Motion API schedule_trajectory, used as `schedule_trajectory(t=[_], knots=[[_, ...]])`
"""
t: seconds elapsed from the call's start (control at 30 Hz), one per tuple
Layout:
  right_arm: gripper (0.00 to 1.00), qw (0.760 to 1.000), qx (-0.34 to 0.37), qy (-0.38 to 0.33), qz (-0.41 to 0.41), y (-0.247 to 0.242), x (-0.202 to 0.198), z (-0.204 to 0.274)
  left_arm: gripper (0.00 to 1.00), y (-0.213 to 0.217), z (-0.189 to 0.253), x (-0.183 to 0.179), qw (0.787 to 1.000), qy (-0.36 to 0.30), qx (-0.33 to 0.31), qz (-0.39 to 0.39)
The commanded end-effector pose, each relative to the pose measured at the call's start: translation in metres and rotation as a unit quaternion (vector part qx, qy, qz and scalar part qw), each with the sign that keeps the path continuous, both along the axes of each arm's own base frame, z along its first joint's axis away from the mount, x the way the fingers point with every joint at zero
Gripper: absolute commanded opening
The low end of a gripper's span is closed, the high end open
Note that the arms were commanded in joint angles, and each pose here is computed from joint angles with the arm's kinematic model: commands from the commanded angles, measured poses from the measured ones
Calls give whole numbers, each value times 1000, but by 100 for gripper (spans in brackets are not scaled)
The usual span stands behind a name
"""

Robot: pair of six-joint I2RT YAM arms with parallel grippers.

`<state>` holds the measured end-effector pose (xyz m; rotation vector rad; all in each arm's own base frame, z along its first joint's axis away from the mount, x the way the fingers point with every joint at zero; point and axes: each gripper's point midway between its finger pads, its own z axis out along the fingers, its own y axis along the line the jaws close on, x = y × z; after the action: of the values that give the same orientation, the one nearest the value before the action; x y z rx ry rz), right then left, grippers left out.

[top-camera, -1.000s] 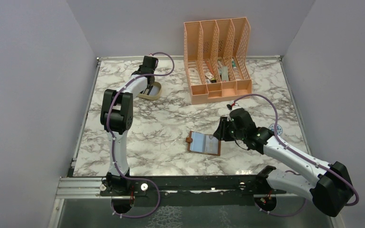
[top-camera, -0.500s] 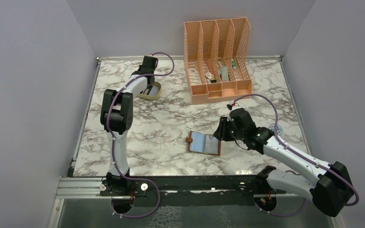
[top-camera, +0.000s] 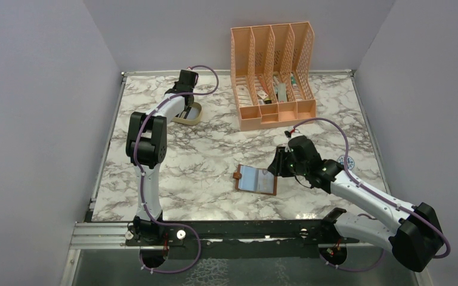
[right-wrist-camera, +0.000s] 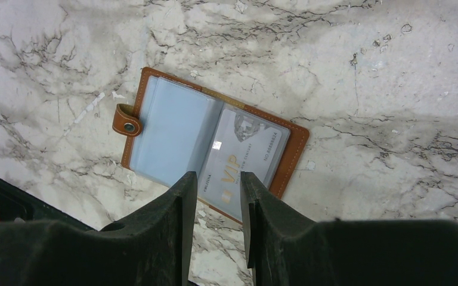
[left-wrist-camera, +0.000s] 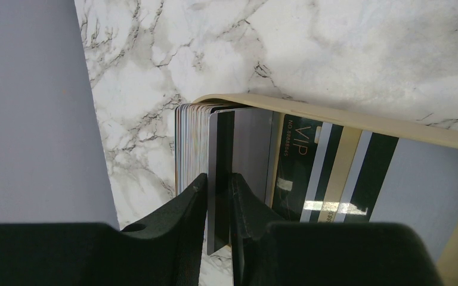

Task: Put the credit cards into the card holder
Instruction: Pick up the credit card from the storage box.

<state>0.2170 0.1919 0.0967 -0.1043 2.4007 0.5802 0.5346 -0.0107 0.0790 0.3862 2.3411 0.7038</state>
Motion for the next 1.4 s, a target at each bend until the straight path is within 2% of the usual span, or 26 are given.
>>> schedule_trajectory(t=[0.0, 0.2, 0.43, 0.53, 0.7, 0.93, 1.13, 1.37], knots=[[33, 1000, 10, -28, -1, 5, 9, 14, 20, 6, 27, 0, 1000, -18, 6, 11], [33, 1000, 11, -28, -1, 4, 8, 14, 18, 5, 34, 1, 1000, -23, 3, 11], [33, 1000, 11, -26, -1, 4, 6, 12, 8, 0, 37, -3, 1000, -20, -8, 10], [33, 1000, 13, -24, -1, 4, 6, 11, 5, -9, 39, -11, 1000, -12, -24, 3], [33, 999, 23, -22, 1, 8, 5, 11, 0, -30, 40, -24, 996, 0, -91, -15], [33, 1000, 23, -21, 3, 6, 3, 13, 0, -35, 53, -28, 993, -8, -112, -18], [33, 999, 35, -21, 3, 7, 0, 20, 0, -58, 73, -37, 980, -24, -195, -25], [33, 998, 62, -13, 8, 14, -6, 29, 0, -100, 101, -69, 937, -26, -344, -57]])
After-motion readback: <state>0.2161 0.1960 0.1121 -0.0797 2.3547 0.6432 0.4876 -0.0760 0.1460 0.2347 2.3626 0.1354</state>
